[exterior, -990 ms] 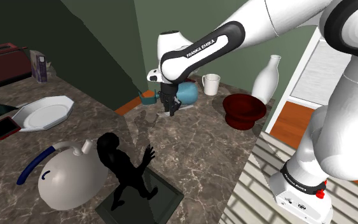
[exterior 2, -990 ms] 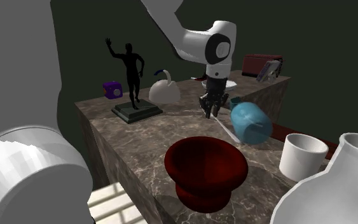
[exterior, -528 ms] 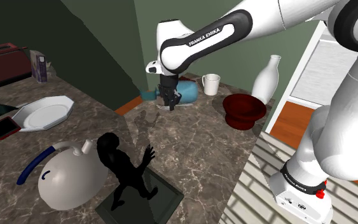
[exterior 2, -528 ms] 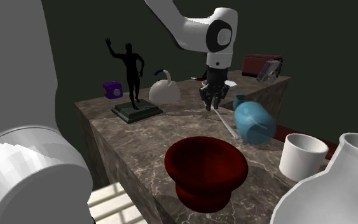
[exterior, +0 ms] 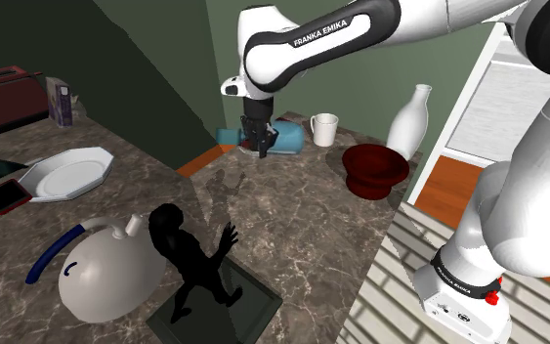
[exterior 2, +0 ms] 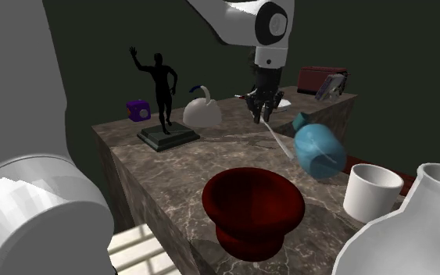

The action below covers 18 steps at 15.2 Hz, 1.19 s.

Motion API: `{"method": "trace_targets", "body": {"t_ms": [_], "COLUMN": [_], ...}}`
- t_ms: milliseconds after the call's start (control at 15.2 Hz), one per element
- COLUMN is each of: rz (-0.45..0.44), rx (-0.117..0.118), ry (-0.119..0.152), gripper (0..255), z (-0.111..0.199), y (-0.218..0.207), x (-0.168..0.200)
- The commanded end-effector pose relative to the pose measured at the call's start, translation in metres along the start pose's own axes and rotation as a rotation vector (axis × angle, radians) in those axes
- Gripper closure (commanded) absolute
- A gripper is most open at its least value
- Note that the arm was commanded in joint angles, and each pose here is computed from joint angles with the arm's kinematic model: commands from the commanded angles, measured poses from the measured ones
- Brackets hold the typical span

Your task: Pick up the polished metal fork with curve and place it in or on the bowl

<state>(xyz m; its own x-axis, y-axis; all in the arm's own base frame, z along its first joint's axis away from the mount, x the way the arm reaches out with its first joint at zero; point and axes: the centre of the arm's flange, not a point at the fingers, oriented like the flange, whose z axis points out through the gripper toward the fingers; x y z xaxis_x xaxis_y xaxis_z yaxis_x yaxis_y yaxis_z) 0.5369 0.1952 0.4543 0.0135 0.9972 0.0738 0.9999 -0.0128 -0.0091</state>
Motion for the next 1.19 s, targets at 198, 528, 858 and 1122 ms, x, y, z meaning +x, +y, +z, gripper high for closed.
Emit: {"method": "trace_targets", "body": {"t_ms": [198, 528, 858, 1122], "rz": [0.000, 0.000, 0.000, 0.000], "rx": [0.000, 0.000, 0.000, 0.000], "ry": [0.000, 0.000, 0.000, 0.000], "gripper": [255, 255, 255, 255], "z": [-0.027, -0.046, -0.050, -0.053], "y": [0.000, -0.009, -0.054, -0.090], "x": [0.002, -0.007, -0.055, -0.094]}}
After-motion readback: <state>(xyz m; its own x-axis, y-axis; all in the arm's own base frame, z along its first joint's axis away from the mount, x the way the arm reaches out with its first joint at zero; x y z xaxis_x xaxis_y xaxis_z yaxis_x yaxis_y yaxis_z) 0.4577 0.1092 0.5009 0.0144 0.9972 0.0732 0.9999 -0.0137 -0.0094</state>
